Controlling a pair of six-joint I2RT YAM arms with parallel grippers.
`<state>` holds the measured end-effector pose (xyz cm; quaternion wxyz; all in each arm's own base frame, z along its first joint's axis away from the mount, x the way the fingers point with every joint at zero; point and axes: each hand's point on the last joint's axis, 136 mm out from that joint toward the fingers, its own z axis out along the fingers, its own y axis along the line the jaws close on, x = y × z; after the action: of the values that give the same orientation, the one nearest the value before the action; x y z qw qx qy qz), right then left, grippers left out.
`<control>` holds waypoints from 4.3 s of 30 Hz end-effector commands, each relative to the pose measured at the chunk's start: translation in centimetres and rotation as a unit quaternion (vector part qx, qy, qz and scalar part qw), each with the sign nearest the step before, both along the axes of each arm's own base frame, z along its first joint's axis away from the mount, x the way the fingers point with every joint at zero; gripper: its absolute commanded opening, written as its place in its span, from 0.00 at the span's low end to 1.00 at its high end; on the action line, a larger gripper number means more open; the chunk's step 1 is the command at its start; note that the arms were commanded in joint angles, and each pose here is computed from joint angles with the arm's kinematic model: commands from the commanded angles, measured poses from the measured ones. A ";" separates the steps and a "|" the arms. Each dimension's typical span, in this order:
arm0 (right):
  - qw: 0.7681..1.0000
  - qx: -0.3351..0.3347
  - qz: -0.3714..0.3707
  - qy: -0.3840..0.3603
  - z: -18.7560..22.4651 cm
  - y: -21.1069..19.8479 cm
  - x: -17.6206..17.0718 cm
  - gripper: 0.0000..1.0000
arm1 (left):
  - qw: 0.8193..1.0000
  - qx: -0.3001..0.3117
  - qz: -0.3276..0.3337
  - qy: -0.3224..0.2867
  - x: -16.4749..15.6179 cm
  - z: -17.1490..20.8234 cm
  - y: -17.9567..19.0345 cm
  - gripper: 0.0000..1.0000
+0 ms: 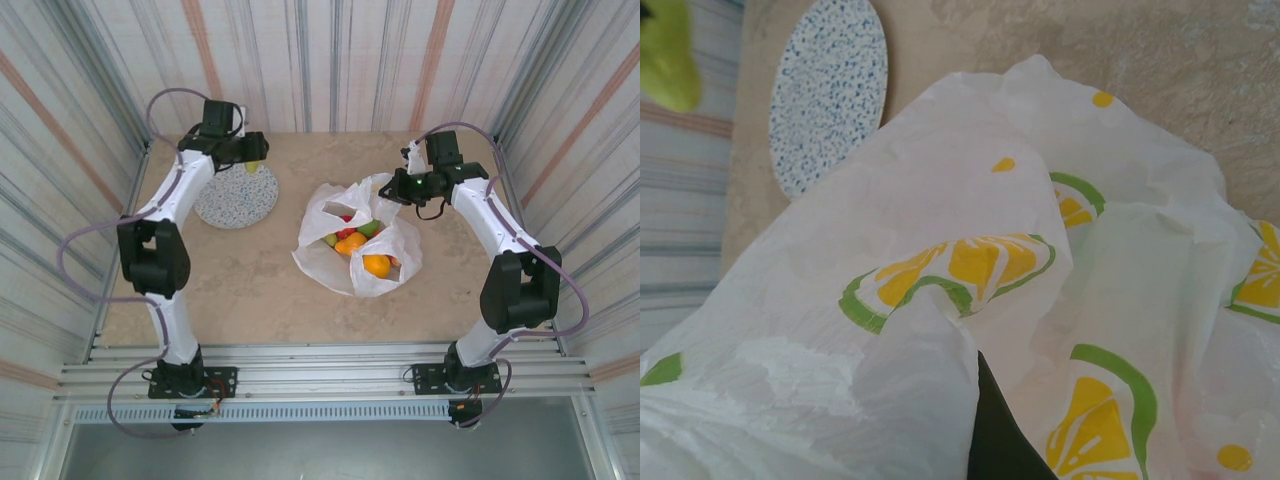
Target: Place the fruits into the plastic bag
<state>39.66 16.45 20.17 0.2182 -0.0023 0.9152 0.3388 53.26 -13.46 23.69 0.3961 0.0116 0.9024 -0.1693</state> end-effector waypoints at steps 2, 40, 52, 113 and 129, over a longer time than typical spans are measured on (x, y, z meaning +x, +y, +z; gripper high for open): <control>1.000 0.008 -0.002 -0.006 1.1 -0.1 -0.1 0.00 | 0.997 -0.044 -0.009 -0.057 -2.7 6.0 -0.7 0.69; 1.000 0.024 0.011 -0.002 0.9 2.0 0.7 0.00 | 0.951 -0.083 -0.295 -0.033 -26.3 -2.0 -21.9 0.69; 1.000 0.022 0.010 0.006 0.2 1.7 0.5 0.00 | 0.972 0.042 -0.231 -0.020 -21.4 -8.9 -22.6 0.68; 1.000 0.024 0.005 0.012 -0.5 1.0 0.2 0.00 | 0.966 -0.029 -0.227 -0.116 -28.2 0.6 -15.4 0.85; 0.999 0.028 0.007 0.013 -0.8 1.6 0.3 0.00 | 0.988 -0.096 -0.076 0.090 -30.1 -8.2 -12.6 0.85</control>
<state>40.43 17.53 19.65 0.2147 -0.0020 0.9090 0.3574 23.19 -24.39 16.33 0.3235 0.0562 0.9120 -0.2459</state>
